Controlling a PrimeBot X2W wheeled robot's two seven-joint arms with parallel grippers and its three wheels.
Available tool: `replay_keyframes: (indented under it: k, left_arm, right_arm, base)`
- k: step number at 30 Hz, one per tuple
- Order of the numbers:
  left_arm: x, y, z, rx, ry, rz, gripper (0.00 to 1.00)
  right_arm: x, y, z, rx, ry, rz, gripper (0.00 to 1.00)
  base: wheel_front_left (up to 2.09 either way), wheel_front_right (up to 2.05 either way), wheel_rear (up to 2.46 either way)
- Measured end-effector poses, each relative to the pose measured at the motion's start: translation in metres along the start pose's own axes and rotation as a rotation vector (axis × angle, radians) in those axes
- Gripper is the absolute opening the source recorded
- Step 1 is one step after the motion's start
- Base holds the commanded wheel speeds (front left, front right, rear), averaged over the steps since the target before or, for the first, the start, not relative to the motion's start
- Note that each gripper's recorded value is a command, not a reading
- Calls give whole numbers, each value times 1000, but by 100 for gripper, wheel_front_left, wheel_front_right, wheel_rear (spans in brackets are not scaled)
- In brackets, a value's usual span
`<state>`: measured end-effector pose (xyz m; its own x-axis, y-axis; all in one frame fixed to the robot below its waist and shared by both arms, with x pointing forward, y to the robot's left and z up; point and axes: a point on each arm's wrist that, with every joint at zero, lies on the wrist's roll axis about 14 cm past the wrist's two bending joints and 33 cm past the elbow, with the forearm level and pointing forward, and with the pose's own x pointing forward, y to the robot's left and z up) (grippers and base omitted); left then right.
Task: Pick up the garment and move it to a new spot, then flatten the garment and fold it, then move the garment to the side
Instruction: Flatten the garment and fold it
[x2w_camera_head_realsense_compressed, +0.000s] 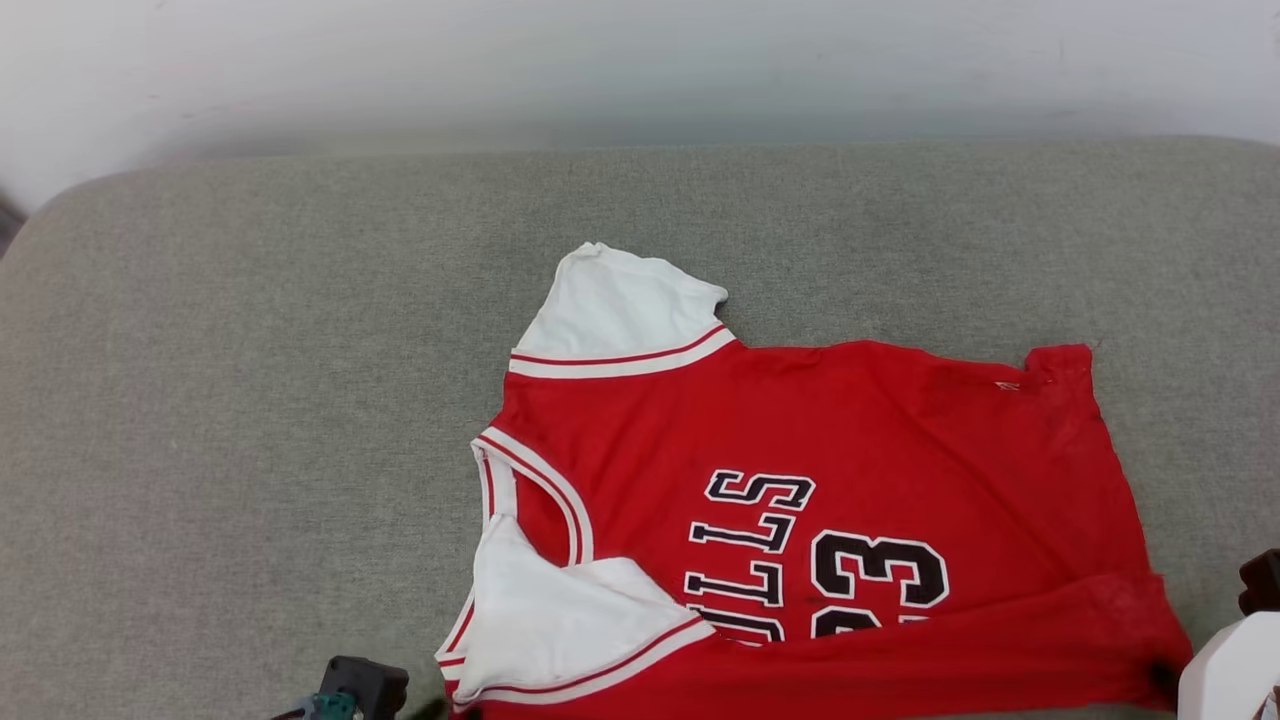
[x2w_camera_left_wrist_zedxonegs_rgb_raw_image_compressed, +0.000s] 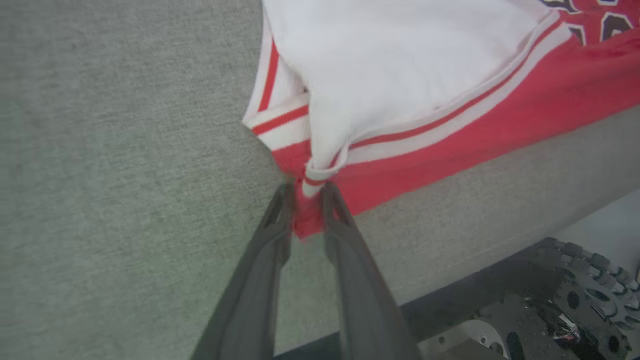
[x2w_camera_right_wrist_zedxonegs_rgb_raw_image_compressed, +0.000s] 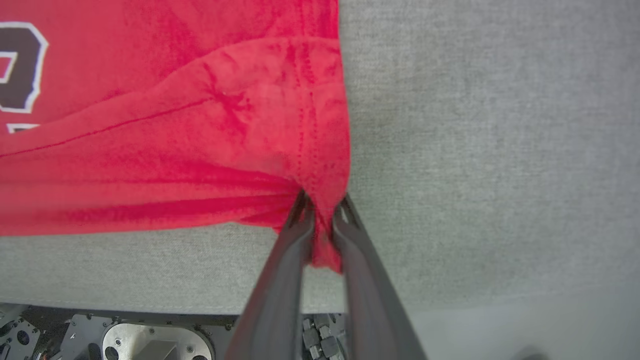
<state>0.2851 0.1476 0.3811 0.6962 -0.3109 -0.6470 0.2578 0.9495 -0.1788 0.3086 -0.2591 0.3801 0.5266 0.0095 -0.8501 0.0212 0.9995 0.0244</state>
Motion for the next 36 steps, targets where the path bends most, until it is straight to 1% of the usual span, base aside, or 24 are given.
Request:
replay_keyframes:
  k: [2, 4, 7, 10, 14, 17, 19, 22, 26, 32, 36]
  left_arm:
    - [2, 2, 3, 9, -11, 3, 100]
    - [2, -1, 10, 49, -51, -16, 100]
    - [3, 4, 37, 85, -168, -2, 100]
    - [-2, 11, 68, 121, -315, 33, 100]
    - [-15, 5, 109, 146, -522, 18, 100]
    - [-28, 11, 137, 195, -665, 61, 100]
    - [-34, 8, 150, 177, -734, 72, 100]
    - [-42, 7, 168, 149, -813, 89, 100]
    - [-57, 2, 192, 116, -916, 89, 100]
    - [-56, -1, 198, 94, -945, 58, 100]
    - [-46, -4, 205, 109, -945, 16, 100]
  right_arm:
    - [1, 0, 0, 6, -6, -1, 100]
    - [-1, 1, 6, 3, -30, -2, 100]
    - [-8, 3, 32, 2, -130, 4, 100]
    - [-21, 5, 64, 3, -274, 16, 100]
    - [-45, 18, 106, -19, -479, 60, 100]
    - [-65, 28, 131, -18, -636, 96, 100]
    - [-77, 32, 143, -15, -726, 110, 100]
    - [-91, 39, 154, -17, -836, 128, 100]
    - [-103, 43, 163, 9, -959, 137, 100]
    - [-106, 46, 161, 61, -1051, 140, 100]
    - [-101, 46, 158, 44, -1055, 124, 100]
  base:
    - [0, 0, 0]
    - [0, 0, 0]
    - [0, 0, 0]
    - [0, 0, 0]
    - [0, 0, 0]
    - [0, 0, 0]
    - [0, 0, 0]
    - [0, 0, 0]
    - [0, 0, 0]
    - [0, 0, 0]
    - [0, 0, 0]
